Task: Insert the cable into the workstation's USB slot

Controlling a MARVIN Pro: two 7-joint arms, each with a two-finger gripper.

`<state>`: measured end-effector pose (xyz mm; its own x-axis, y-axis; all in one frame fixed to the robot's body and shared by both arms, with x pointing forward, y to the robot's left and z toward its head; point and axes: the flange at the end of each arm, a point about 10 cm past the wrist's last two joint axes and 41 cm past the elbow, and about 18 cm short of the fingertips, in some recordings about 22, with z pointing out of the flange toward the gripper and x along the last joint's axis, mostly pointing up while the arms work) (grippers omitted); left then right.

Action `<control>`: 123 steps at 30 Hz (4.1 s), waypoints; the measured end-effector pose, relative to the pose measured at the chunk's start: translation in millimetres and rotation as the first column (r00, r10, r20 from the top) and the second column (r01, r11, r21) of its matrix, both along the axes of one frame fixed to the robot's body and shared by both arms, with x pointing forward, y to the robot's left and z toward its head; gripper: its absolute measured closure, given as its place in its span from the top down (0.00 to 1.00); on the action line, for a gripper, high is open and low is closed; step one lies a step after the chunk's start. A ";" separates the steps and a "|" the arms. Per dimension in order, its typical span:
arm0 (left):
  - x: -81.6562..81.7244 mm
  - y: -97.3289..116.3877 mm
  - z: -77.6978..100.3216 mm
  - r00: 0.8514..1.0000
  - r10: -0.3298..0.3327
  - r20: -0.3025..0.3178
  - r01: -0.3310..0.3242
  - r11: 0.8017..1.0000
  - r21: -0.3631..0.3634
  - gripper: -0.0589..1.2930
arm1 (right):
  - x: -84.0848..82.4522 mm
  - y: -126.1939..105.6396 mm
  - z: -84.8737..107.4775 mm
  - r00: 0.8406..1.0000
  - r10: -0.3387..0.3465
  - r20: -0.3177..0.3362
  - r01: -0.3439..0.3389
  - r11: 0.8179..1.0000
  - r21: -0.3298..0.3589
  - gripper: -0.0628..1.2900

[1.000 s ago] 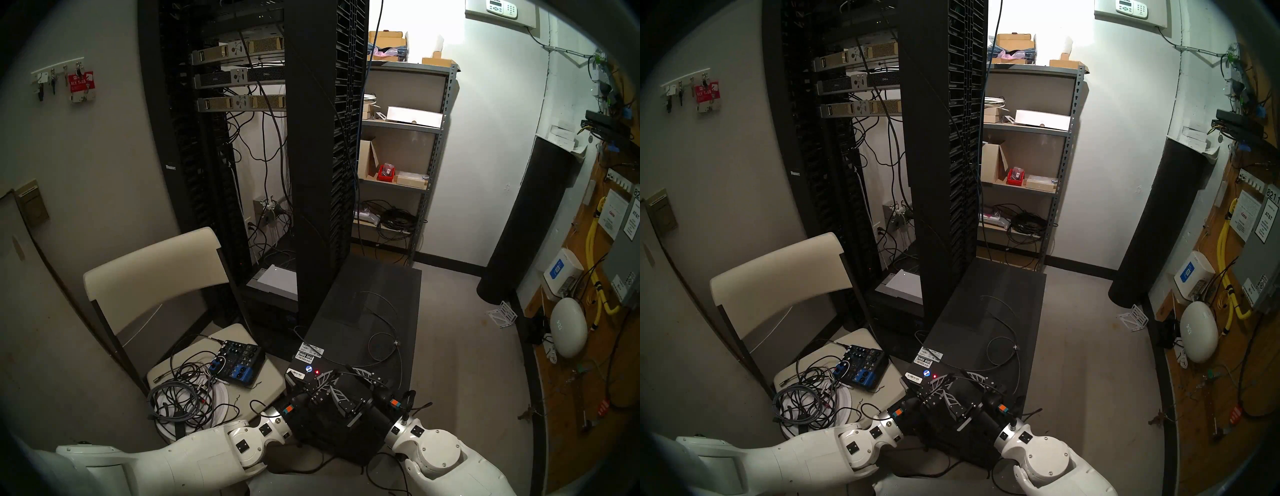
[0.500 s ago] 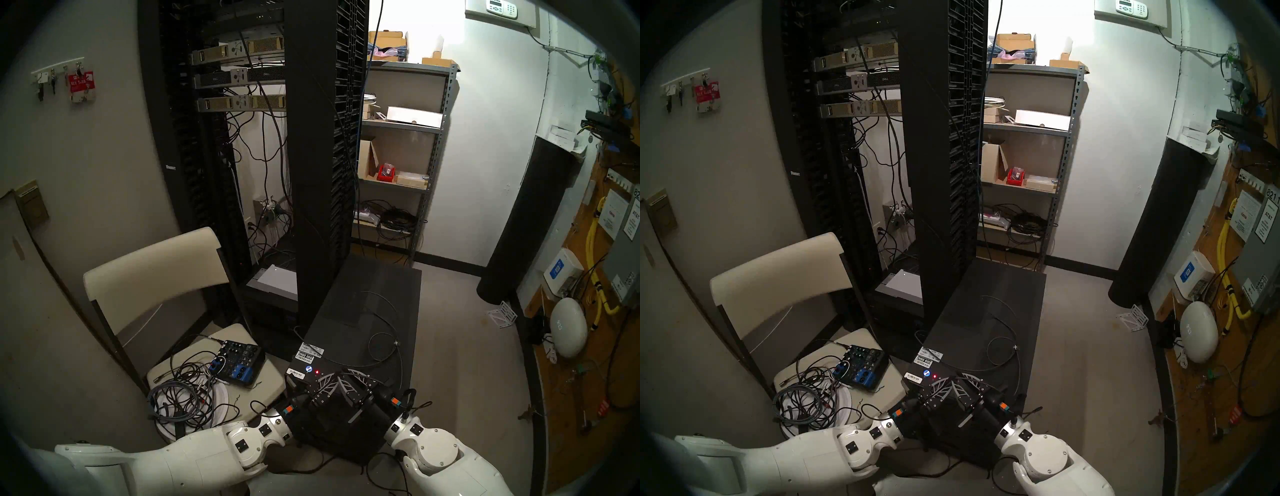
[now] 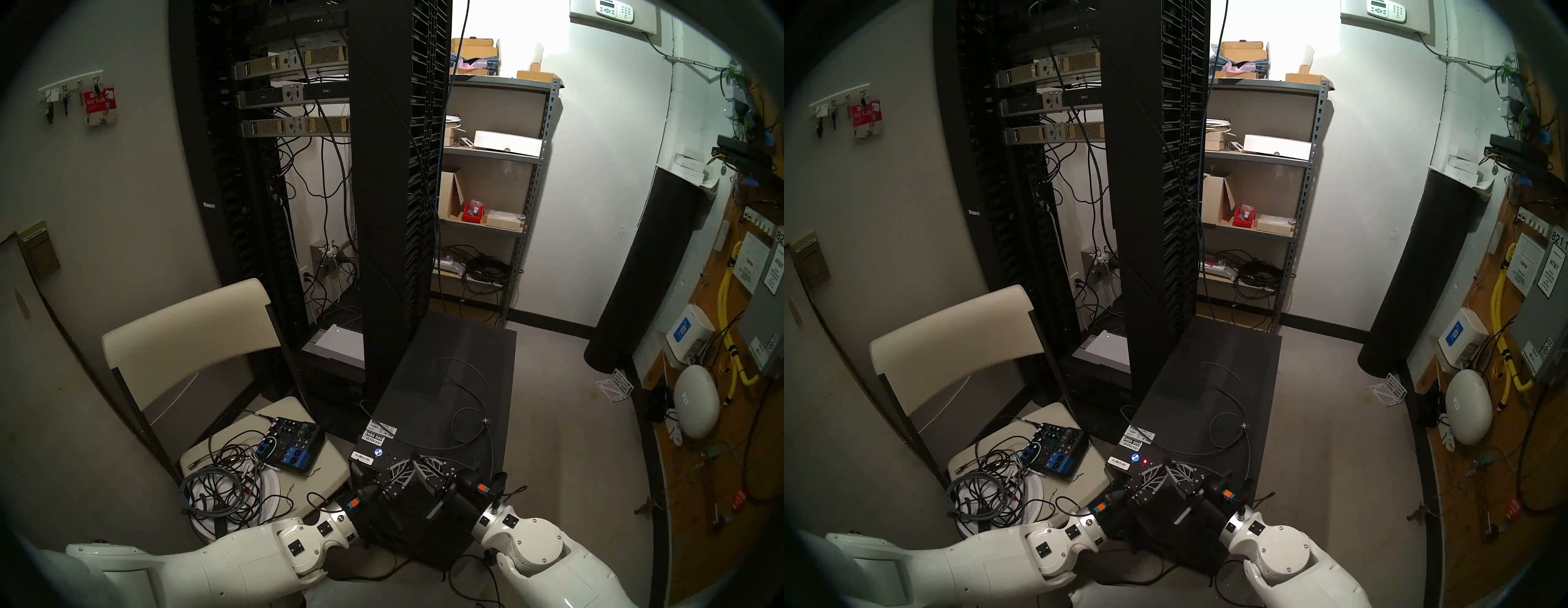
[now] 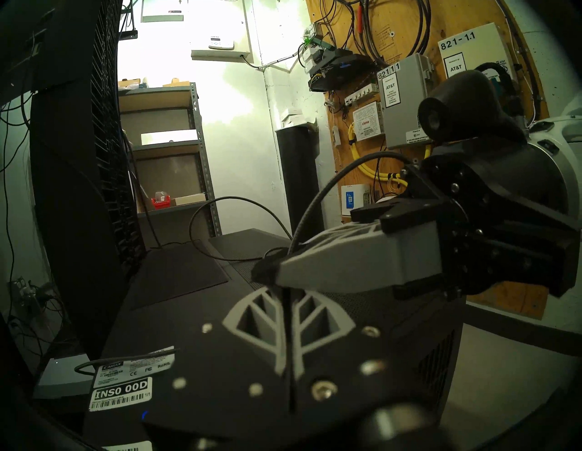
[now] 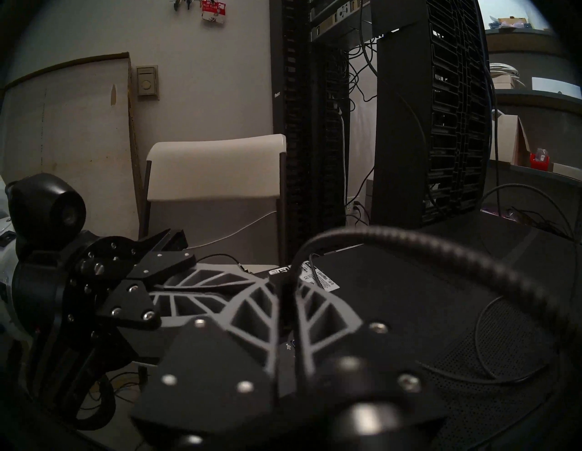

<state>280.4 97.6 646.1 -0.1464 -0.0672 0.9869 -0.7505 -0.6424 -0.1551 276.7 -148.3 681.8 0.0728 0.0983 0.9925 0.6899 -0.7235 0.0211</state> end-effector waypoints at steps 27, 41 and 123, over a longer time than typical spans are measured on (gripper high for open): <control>12.2 44.1 -4.8 0.999 0.030 -0.029 -0.028 0.998 0.060 0.92 | 16.7 -26.6 4.3 0.999 0.029 -0.017 -0.029 1.000 -0.005 0.03; 35.6 79.0 -0.2 0.991 0.134 -0.006 -0.134 0.990 0.052 0.92 | 15.5 -2.0 4.1 0.999 0.026 -0.030 -0.028 0.998 -0.061 0.03; 33.4 69.9 -4.7 0.995 0.094 0.036 -0.096 0.994 0.050 0.92 | 9.0 18.5 -8.5 0.989 -0.144 -0.031 0.139 0.981 -0.133 0.03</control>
